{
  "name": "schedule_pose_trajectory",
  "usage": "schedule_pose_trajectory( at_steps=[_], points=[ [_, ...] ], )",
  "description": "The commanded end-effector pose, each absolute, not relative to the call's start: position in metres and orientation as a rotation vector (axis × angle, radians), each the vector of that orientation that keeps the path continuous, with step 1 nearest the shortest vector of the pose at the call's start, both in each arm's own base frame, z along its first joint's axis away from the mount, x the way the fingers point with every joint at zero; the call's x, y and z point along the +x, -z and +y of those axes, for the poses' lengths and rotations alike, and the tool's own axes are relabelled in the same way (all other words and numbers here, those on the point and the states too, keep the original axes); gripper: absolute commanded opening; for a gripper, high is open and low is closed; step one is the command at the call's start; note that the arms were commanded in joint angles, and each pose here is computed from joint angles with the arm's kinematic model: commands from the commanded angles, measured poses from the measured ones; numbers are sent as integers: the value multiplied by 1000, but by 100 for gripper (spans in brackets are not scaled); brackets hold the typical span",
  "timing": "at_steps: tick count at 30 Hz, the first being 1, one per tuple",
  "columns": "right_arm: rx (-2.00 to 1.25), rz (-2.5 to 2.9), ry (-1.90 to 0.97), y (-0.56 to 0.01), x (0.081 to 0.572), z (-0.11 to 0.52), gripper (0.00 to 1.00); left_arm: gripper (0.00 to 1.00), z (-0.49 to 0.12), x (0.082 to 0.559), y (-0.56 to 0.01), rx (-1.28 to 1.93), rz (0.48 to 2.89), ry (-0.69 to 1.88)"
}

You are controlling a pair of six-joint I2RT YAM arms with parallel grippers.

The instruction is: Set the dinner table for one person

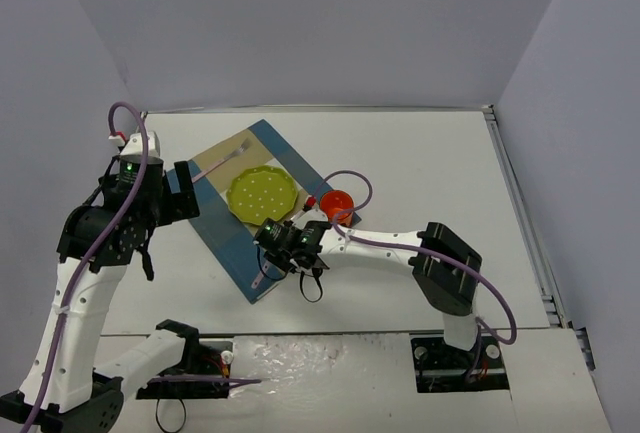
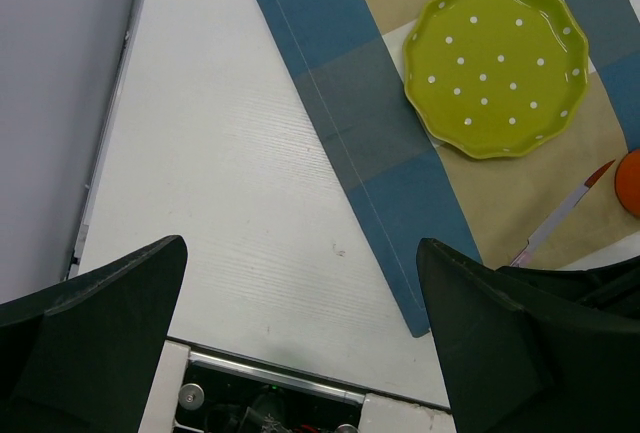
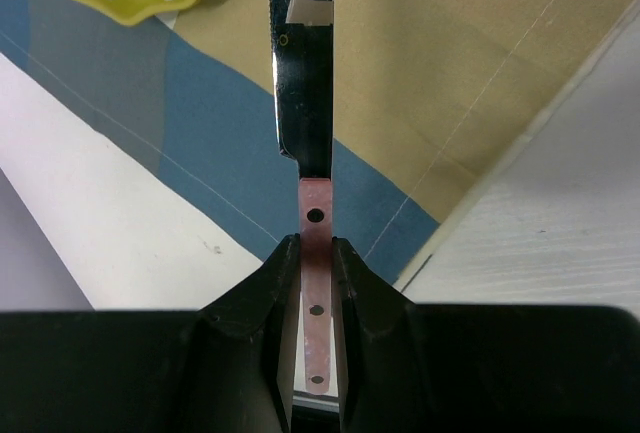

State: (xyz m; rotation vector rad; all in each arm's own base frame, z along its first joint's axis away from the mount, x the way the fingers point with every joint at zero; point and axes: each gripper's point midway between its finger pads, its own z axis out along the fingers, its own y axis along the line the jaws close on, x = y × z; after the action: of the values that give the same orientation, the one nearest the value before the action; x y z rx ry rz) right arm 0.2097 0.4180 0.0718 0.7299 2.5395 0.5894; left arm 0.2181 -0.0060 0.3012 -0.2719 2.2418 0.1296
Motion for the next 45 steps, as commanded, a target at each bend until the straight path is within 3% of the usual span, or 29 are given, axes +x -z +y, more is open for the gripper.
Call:
schedule_pose_trajectory(
  at_steps=[1,18,40,45],
  points=[
    [952,2365,-688,-98,237,430,0,97,-2,215,-317,-264,2196,-132],
    [1127,2351,-598,-59,272,420,0,97,-4,208,-314,-248,2197,-102],
    [1222,2347,-525,-30,271,410,0,97,-5,206,-310,-248,2205,-91],
    [1218,2342,-526,-30,272,411,13,97,-6,204,-309,-249,2208,-88]
  ],
)
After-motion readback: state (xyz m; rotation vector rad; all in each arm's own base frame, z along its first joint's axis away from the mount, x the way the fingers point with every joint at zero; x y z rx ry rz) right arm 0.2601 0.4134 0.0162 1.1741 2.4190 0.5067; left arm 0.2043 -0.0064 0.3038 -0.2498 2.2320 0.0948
